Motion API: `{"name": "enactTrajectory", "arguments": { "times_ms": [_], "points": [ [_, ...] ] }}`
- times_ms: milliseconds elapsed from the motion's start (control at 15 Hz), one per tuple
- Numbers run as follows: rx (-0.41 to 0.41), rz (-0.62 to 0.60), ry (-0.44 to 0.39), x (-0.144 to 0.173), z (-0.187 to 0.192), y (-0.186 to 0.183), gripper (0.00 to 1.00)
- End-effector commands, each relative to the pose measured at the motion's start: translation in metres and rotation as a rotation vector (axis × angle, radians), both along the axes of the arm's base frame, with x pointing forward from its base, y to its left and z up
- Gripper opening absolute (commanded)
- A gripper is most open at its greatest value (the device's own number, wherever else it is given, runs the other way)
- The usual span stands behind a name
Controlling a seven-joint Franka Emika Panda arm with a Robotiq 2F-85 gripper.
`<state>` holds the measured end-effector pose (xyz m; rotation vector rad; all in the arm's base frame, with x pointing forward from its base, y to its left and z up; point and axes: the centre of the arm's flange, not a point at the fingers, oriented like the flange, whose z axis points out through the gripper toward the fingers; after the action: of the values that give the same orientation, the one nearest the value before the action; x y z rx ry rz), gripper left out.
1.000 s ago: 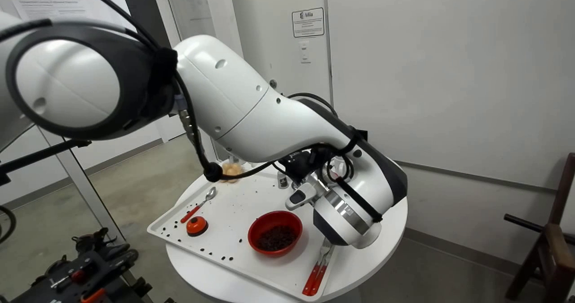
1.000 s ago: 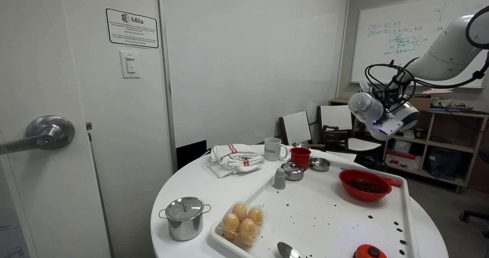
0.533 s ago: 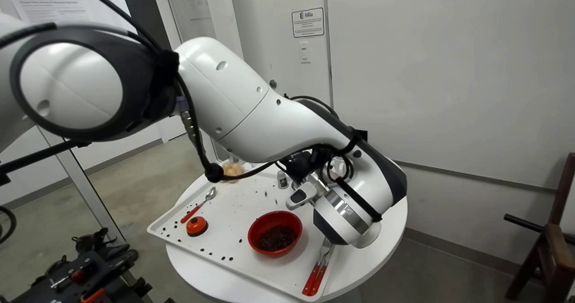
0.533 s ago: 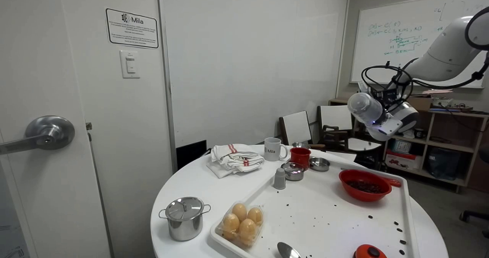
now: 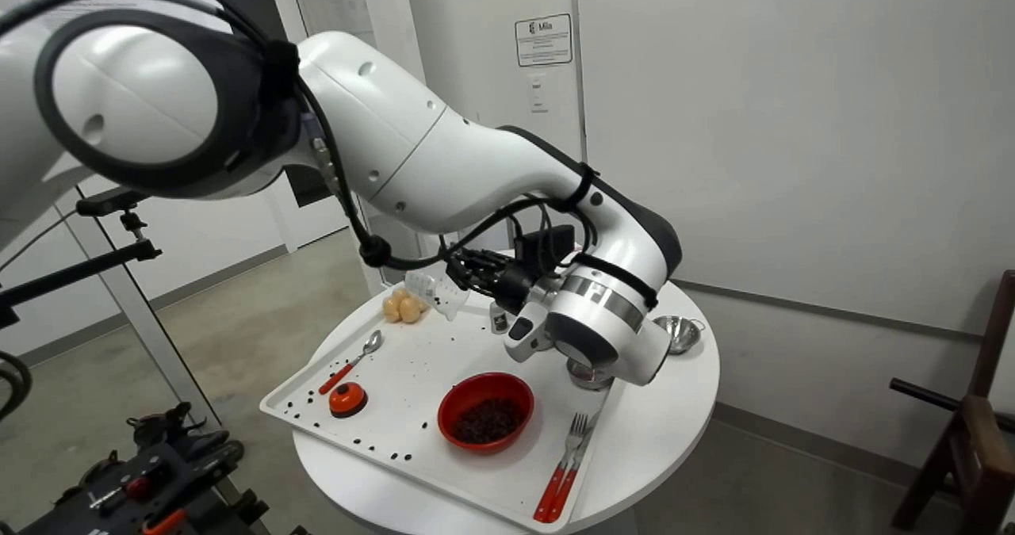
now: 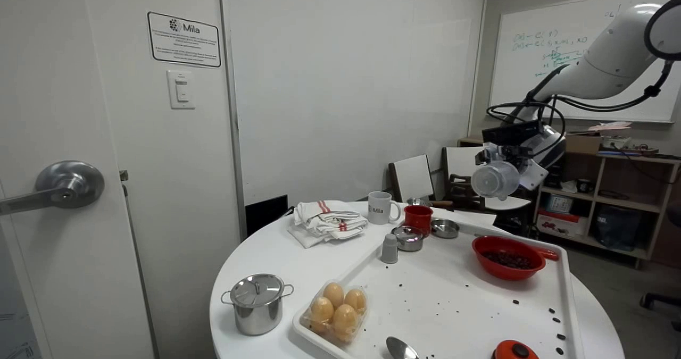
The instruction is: Pour the contents in the clear jug into the red bowl
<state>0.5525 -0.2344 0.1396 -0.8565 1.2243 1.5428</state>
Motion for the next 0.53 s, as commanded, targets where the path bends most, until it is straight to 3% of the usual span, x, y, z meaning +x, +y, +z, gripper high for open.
{"name": "enactTrajectory", "arguments": {
  "times_ms": [0,467],
  "points": [
    [-0.179,0.049,-0.066,0.001,0.028,0.036,0.10],
    [-0.487,0.198,-0.226,0.018,0.052,0.121,0.10]
  ]
}}
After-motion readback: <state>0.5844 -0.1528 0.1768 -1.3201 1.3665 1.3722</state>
